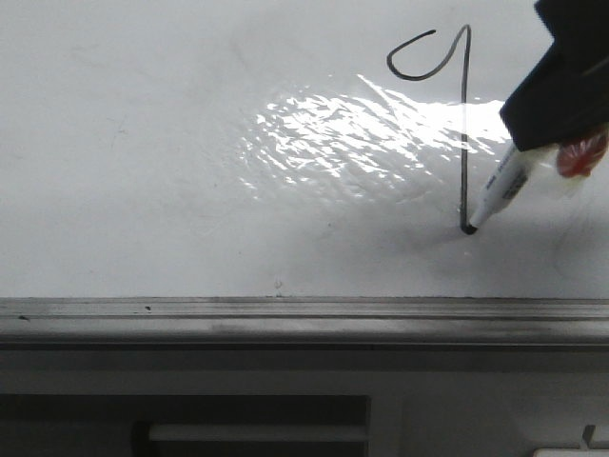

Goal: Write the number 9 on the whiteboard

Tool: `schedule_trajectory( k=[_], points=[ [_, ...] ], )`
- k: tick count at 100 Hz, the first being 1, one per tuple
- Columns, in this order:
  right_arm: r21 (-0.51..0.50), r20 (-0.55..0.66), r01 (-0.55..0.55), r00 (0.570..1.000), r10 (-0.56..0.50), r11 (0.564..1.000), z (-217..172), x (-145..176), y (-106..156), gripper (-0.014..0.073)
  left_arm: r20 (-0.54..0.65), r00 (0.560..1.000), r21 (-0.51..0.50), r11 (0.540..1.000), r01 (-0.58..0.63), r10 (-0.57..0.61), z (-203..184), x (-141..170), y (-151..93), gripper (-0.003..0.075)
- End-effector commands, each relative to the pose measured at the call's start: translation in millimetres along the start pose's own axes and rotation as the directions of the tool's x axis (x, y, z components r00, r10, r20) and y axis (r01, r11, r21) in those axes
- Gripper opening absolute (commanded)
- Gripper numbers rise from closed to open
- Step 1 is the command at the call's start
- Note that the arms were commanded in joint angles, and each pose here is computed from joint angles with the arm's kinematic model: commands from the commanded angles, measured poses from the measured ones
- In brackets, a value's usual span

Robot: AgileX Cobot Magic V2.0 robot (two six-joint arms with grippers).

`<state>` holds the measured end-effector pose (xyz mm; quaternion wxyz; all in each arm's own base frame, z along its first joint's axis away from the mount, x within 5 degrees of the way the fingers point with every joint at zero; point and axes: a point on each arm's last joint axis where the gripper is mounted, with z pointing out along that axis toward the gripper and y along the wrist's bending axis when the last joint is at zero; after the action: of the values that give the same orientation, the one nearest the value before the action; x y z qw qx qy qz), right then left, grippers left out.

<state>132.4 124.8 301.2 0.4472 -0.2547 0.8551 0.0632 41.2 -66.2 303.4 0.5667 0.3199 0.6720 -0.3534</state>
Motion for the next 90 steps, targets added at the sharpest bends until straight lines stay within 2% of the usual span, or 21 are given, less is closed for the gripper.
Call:
schedule_trajectory(
  k=[1, 15, 22, 29, 39, 46, 57, 69, 81, 90],
  points=[
    [-0.020, 0.129, 0.016, 0.992, -0.013, 1.000, -24.9, -21.5, -3.4, -0.0069, 0.083, 0.996, -0.005, 1.000, 0.021, -0.020, -0.3, -13.3, 0.0, -0.0020],
    [-0.104, 0.253, 0.025, 0.967, 0.002, 0.994, -58.6, -39.0, -1.9, -0.0069, 0.082, 0.997, -0.008, 1.000, 0.014, -0.014, 1.2, -13.2, 0.3, -0.0020],
    [-0.109, 0.265, 0.051, 0.964, -0.021, 0.993, -66.9, -43.1, -1.6, -0.0069, 0.066, 0.998, -0.014, 1.000, -0.005, 0.006, 5.6, -12.5, 1.0, 0.0010],
    [-0.099, 0.247, 0.069, 0.968, -0.043, 0.993, -70.0, -43.7, -1.0, -0.0069, 0.025, 0.999, -0.017, 1.000, -0.022, 0.022, 14.1, -10.4, 1.7, 0.0123],
    [-0.128, 0.242, 0.160, 0.962, -0.126, 0.979, -71.7, -41.7, 5.7, -0.0069, -0.062, 0.998, -0.020, 1.000, -0.021, 0.019, 33.1, -7.5, 2.9, 0.0374],
    [-0.175, 0.219, 0.208, 0.961, -0.168, 0.962, -69.6, -39.0, 14.0, -0.0069, -0.117, 0.993, -0.016, 1.000, -0.011, 0.009, 46.6, -8.1, 2.9, 0.0463],
    [-0.251, 0.181, 0.327, 0.940, -0.288, 0.911, -65.2, -32.8, 27.6, -0.0069, -0.179, 0.980, 0.037, 0.996, -0.079, 0.085, 67.0, -13.8, -3.3, 0.0452],
    [-0.320, 0.162, 0.420, 0.908, -0.388, 0.849, -60.3, -27.7, 39.4, -0.0069, -0.232, 0.945, 0.173, 0.966, -0.195, 0.232, 92.3, -14.3, -22.0, 0.0405],
    [-0.337, 0.179, 0.437, 0.900, -0.399, 0.834, -59.3, -28.4, 43.0, -0.0069, -0.237, 0.905, 0.302, 0.912, -0.277, 0.354, 112.4, -10.1, -45.5, 0.0372],
    [-0.368, 0.230, 0.453, 0.890, -0.393, 0.812, -61.4, -30.9, 47.6, -0.0069, -0.222, 0.892, 0.353, 0.885, -0.304, 0.395, 125.7, -6.4, -59.9, 0.0363]
  ],
)
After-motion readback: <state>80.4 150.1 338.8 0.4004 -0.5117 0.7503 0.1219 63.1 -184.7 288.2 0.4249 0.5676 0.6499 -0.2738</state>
